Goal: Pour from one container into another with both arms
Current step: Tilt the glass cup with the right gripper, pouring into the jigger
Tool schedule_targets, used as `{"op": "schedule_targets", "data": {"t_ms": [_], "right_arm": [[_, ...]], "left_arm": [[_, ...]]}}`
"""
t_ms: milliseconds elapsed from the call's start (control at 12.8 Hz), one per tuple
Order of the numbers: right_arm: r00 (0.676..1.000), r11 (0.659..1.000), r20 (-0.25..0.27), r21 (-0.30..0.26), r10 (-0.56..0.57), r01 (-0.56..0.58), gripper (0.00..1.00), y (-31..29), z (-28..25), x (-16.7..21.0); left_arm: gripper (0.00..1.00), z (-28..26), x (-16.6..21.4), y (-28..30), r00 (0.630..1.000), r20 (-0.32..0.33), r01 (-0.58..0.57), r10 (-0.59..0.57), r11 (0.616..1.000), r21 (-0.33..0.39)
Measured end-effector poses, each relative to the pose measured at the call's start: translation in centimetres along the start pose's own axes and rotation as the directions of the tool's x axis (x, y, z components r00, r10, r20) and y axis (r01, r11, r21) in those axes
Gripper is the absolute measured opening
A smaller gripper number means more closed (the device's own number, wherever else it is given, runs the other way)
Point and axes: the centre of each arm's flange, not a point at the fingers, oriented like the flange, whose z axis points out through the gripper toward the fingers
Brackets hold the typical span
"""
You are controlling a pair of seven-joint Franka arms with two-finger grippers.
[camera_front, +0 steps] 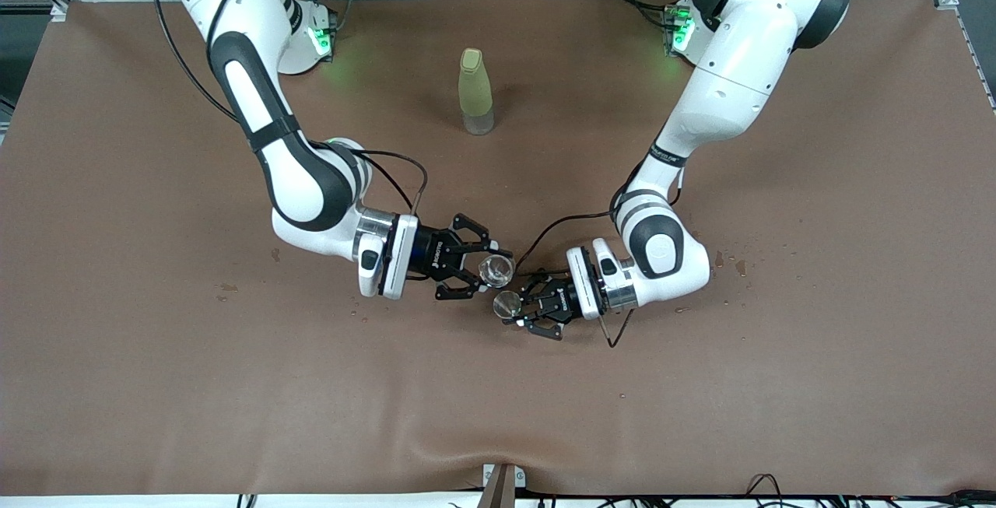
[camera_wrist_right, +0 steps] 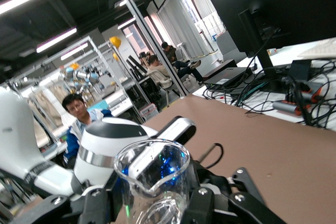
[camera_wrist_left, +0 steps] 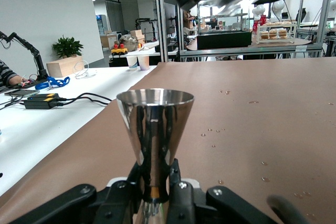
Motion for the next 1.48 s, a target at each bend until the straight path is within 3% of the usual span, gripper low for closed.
{"op": "schedule_targets", "data": {"t_ms": [234, 624, 858, 1170, 1482], "right_arm": [[0.992, 0.993, -0.047, -0.012, 0.121, -0.121, 0.49, -0.6, 1.5, -1.4], [0.945, 0.947, -0.062, -0.003, 0.320, -0.320, 0.49, 0.0, 1.9, -1.8], [0.923, 0.925, -0.066, 0.000, 0.378, -0.379, 0.49, 0.5, 2.1, -1.9], [0.845, 0.853, -0.130, 0.022, 0.519, -0.521, 0.49, 0.9, 2.3, -2.4], [0.778, 0.787, -0.129, 0.042, 0.615, -0.616, 0.49, 0.7, 2.6, -2.5]], "left_arm": [[0.22, 0.0, 0.0, 0.0, 1.000, 0.001, 0.000, 0.000, 1.000, 0.001], [0.22, 0.0, 0.0, 0.0, 1.000, 0.001, 0.000, 0.000, 1.000, 0.001], [0.22, -0.1, 0.0, -0.1, 1.000, 0.003, 0.001, -0.001, 1.000, 0.002], [0.22, -0.1, 0.0, -0.1, 1.000, 0.003, 0.002, -0.002, 1.000, 0.003], [0.22, -0.1, 0.0, -0.1, 1.000, 0.003, 0.001, -0.001, 1.000, 0.003]]}}
